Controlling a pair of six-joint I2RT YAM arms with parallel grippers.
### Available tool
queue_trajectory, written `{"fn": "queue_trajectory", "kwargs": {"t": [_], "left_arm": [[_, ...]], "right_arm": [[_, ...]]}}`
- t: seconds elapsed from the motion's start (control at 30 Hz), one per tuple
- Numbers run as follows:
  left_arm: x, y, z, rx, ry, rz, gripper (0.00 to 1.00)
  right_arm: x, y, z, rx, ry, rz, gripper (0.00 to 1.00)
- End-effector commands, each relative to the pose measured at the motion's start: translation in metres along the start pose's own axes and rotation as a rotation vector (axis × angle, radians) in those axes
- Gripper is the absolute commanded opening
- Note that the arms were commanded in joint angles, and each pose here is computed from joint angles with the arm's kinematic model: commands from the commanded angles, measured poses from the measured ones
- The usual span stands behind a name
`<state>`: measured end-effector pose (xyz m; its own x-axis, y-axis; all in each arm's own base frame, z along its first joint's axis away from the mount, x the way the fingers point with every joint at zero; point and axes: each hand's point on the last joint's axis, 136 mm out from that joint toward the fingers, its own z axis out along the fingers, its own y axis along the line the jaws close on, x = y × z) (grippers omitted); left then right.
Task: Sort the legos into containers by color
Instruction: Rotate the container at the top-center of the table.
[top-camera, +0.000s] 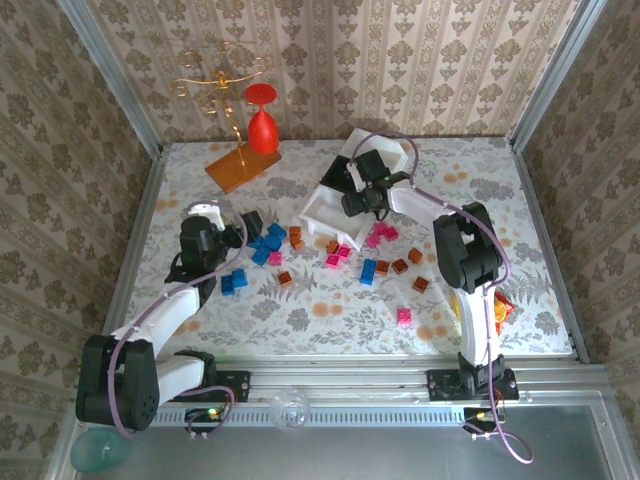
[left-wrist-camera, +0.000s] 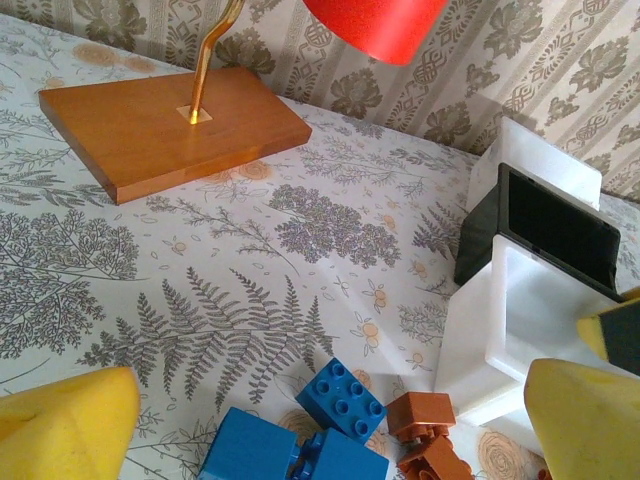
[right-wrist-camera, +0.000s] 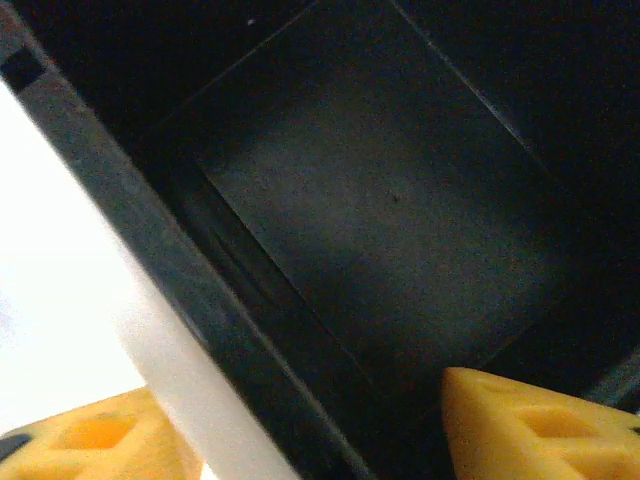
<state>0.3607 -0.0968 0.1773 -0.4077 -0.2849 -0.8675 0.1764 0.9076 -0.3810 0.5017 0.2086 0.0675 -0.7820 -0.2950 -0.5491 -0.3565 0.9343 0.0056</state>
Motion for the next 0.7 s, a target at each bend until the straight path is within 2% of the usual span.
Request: {"fn": "queue_trajectory", "kwargs": {"t": [0.0, 0.13, 0.47, 0.67], "left_arm": [[-0.003, -0.003, -0.004, 0.005, -0.009, -0.004, 1.0], [0.001, -0.001, -0.005, 0.001, -0.002, -0.008, 1.0], [0.012, -0.001, -0.004, 0.013, 0.02, -0.03, 1.0], [0.019, -0.002, -0.002, 0.021, 0.042, -0.034, 1.0]], "right_arm": [[0.003, 0.009, 0.007, -0.032, 0.063, 0.005, 0.57], [-0.008, 0.016, 0.016, -0.038, 0.054, 0.0, 0.45], [-0.029, 0.022, 0.021, 0.016, -0.015, 0.107, 0.28], [-0.047, 0.032, 0.029, 0.044, -0.079, 0.235, 0.26]]}}
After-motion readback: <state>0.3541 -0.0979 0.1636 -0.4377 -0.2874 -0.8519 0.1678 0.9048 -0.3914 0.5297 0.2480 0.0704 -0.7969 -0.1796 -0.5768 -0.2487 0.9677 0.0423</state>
